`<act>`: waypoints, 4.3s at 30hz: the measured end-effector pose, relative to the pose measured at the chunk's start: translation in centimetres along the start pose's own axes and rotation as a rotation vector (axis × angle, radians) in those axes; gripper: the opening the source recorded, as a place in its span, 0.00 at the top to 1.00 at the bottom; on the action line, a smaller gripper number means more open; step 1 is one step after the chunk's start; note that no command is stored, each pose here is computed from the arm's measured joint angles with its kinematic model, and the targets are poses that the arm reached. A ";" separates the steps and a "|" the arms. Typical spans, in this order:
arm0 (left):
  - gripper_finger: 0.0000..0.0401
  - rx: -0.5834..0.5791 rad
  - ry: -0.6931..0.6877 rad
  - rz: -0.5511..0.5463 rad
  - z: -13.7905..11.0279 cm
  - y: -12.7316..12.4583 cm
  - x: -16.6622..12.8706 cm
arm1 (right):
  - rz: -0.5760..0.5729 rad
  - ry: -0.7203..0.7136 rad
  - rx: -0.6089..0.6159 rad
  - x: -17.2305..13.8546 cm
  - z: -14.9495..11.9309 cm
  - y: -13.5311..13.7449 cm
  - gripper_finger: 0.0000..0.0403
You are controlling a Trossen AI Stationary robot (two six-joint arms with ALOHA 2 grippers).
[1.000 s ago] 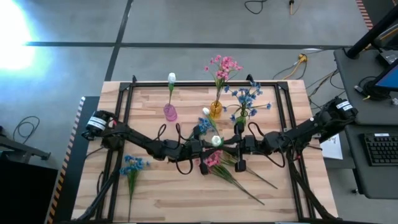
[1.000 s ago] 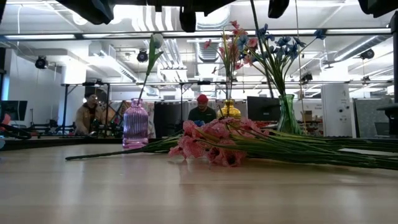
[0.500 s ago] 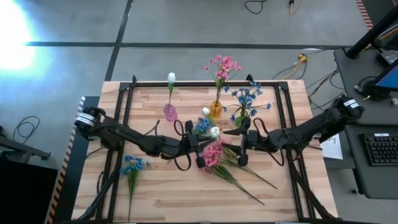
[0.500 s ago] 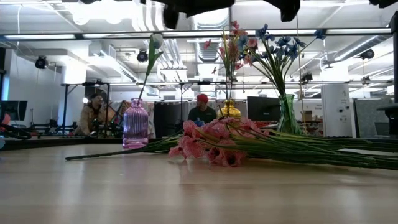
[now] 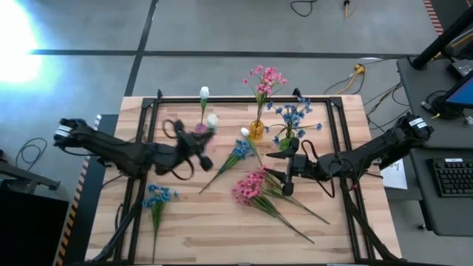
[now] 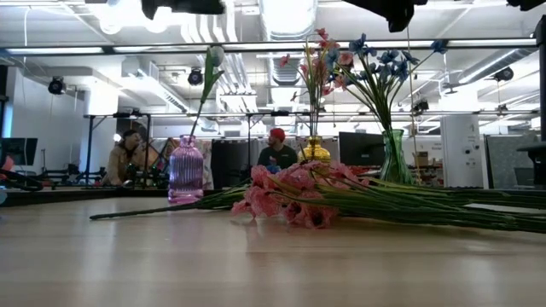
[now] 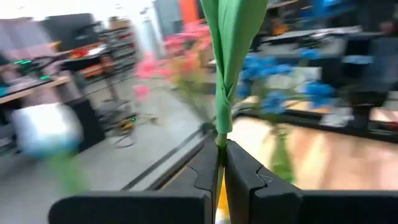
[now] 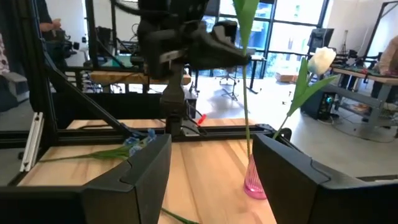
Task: Sort flowers into vase by color
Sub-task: Put the bottom white tulip into the violet vase, then put the top pink flowers into the yellow vase
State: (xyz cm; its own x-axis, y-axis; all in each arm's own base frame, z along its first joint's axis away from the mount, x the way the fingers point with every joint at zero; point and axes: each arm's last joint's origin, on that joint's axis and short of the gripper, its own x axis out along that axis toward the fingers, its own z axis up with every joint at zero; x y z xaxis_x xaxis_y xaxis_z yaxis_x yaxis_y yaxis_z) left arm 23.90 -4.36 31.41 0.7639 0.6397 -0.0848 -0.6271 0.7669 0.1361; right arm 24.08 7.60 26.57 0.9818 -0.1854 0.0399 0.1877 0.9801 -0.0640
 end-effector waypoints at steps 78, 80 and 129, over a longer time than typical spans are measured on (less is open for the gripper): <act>1.00 -0.249 0.048 0.275 -2.7 7.2 1.8 | -0.026 0.010 0.003 0.3 -0.1 -0.6 0.46; 1.00 -0.252 0.055 0.276 -2.8 7.2 1.8 | -0.026 0.010 0.003 0.3 -0.1 -0.6 0.46; 0.48 -0.304 0.727 0.098 -3.3 8.5 -2.6 | -0.037 0.049 -0.019 0.3 -0.6 -0.6 0.46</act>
State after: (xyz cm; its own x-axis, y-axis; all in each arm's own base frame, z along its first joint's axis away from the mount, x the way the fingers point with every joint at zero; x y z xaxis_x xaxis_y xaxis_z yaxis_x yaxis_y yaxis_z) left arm 16.12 0.66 29.47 0.4777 0.4976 -0.7240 -0.7805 0.6187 -0.0898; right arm 24.27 6.92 26.07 0.9744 -0.2248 -0.0067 0.2235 0.9712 -0.0822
